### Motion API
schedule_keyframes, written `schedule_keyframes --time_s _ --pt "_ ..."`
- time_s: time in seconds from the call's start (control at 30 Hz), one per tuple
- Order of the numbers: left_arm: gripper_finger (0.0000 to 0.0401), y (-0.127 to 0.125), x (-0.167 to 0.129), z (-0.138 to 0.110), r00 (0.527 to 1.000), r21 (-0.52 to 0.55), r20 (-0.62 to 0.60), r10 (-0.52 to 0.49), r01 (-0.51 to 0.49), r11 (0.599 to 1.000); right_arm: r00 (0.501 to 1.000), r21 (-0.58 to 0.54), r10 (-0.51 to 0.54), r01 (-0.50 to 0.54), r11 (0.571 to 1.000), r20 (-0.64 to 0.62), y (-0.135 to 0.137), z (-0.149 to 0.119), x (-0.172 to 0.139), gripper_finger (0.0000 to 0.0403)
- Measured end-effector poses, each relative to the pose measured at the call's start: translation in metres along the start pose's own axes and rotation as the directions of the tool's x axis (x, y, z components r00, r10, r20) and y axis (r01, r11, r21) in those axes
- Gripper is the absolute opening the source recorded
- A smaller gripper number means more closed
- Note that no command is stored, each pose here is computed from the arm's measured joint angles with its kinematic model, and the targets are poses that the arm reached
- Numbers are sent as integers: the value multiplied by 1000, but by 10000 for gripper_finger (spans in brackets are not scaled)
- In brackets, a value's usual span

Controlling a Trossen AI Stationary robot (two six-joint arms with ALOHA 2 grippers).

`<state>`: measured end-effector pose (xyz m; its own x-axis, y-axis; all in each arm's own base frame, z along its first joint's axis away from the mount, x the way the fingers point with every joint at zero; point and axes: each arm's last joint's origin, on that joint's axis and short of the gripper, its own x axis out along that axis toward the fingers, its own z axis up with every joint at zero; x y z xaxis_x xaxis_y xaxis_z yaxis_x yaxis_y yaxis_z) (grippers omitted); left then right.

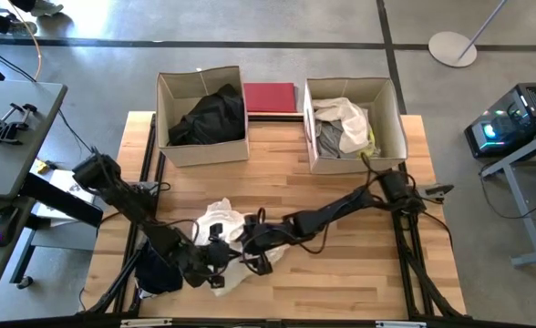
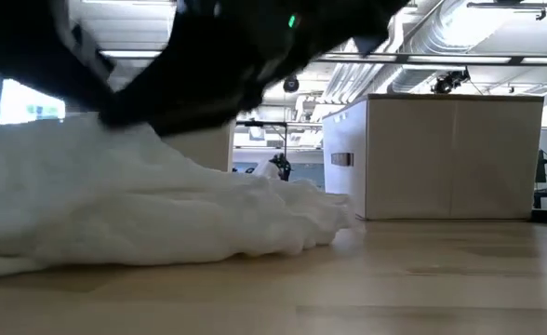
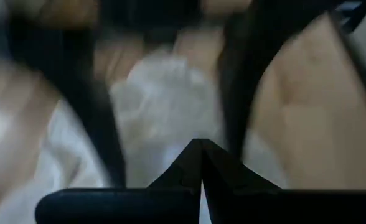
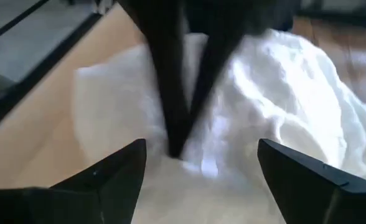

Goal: Sort clothes
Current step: Put the white cloth into the right laundry organizer

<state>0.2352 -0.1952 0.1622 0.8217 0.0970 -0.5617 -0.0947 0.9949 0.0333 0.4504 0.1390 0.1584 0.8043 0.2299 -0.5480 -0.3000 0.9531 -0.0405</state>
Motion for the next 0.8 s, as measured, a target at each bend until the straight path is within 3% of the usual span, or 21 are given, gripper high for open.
schedule_keyframes --time_s 0.27,0.37,0.47,0.67,0.8 --pt "0 -6 -48 37 992 26 96 -87 85 996 999 5 -17 16 1000 34 -5 -34 38 300" --pt "0 -6 -68 39 988 2 126 -87 88 996 1000 73 -21 21 997 1 -12 -50 50 279" --pt "0 -8 -85 38 984 -10 155 -86 88 996 998 129 -28 35 991 -56 -15 -64 57 216" --pt "0 -13 -115 32 965 -29 260 -36 45 999 985 142 -83 105 984 -152 -4 -58 45 29" --pt "0 -18 -126 26 949 -32 314 4 7 999 940 63 -263 283 957 -218 16 -34 9 32"
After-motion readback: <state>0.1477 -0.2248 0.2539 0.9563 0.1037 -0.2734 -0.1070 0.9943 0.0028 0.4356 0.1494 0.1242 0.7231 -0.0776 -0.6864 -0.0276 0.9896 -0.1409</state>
